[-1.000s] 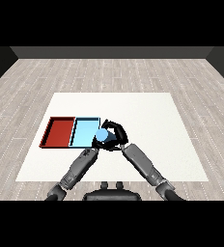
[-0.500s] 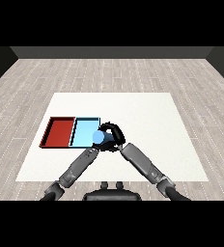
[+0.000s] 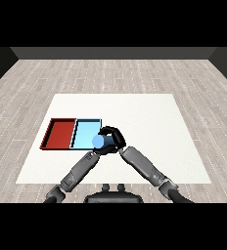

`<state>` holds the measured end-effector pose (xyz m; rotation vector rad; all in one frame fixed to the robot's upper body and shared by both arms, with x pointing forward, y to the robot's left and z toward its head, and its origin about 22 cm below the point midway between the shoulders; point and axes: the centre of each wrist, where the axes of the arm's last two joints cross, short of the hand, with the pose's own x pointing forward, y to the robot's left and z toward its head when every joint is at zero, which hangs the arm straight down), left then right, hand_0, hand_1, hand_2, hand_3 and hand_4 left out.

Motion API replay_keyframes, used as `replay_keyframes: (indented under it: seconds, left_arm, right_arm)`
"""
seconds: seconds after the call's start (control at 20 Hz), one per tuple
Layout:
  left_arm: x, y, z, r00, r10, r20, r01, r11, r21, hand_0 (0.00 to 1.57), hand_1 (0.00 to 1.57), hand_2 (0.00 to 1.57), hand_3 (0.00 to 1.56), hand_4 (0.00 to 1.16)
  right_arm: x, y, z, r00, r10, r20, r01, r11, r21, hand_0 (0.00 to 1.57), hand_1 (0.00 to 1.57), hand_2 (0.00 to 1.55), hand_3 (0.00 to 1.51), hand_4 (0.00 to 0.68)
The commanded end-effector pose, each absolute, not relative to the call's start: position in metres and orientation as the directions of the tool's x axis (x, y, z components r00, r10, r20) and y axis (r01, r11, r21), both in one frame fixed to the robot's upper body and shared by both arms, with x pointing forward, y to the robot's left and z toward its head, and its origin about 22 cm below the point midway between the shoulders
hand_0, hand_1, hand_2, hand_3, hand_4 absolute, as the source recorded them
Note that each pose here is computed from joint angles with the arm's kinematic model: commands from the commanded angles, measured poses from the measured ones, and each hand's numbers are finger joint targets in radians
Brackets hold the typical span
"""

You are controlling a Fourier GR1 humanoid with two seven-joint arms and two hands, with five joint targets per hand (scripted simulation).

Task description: Pick the blue can and put it in the blue box

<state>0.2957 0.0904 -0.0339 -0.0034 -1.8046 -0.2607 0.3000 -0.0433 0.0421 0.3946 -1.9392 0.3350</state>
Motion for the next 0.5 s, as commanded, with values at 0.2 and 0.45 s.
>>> replay_keyframes:
  seconds: [0.2,0.45]
  left_arm:
    - [0.304,0.084,-0.040,-0.223,0.004,0.975,0.141,0.990,0.029,0.91,0.91,0.94,0.83,0.65]
    - [0.309,0.077,-0.029,-0.213,0.003,0.977,0.141,0.990,0.028,1.42,1.42,1.35,1.00,0.68]
  right_arm:
    - [0.301,-0.037,0.053,-0.327,-0.171,0.929,-0.446,0.895,0.008,1.44,1.44,1.45,1.39,0.583]
    - [0.300,-0.056,0.046,-0.273,-0.266,0.925,-0.454,0.883,0.120,1.27,1.27,1.37,1.33,0.415]
